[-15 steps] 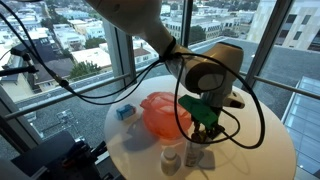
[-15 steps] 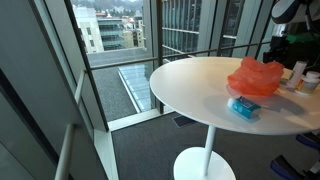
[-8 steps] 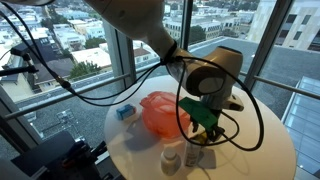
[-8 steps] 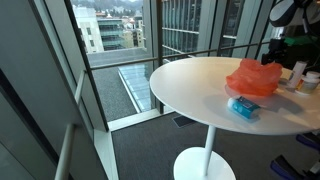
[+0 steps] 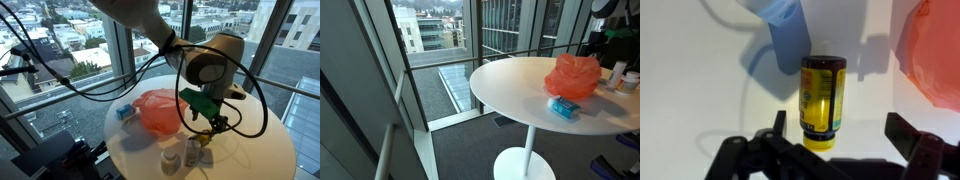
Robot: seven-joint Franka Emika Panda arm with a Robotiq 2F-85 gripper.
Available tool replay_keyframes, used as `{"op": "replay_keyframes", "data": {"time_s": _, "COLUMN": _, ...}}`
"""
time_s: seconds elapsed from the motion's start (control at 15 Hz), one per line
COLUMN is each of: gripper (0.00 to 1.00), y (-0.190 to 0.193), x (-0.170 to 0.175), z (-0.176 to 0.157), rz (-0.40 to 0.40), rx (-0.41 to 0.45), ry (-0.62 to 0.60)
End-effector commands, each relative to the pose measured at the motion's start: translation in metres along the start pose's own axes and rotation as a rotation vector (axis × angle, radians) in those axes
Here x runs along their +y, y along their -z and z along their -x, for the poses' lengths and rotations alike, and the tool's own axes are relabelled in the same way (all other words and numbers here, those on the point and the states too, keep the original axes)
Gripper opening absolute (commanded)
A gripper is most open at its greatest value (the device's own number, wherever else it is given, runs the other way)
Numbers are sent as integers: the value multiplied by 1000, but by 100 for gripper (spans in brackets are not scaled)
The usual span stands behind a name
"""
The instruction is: Take the black bottle out of the carrier bag
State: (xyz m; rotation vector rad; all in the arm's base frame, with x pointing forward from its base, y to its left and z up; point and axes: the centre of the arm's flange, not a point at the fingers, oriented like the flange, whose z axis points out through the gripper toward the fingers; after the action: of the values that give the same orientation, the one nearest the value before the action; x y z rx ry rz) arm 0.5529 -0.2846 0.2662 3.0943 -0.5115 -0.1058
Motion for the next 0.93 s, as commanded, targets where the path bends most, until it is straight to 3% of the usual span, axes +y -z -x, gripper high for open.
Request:
{"op": "replay_keyframes", "data": {"time_s": 0.0, "gripper": 99, "y": 36, "x": -14, "z": 17, "rz": -10, "rx": -1, "ry": 30}}
{"op": "replay_keyframes", "data": {"time_s": 0.4, "gripper": 100, "y": 81, "x": -37, "z": 39, "rz": -43, "rx": -52, "ry": 68}}
{"op": "replay_keyframes", "data": {"time_s": 0.87, "gripper": 100, "y": 127, "x": -52, "z": 75, "rz": 9, "rx": -99, "ry": 87}}
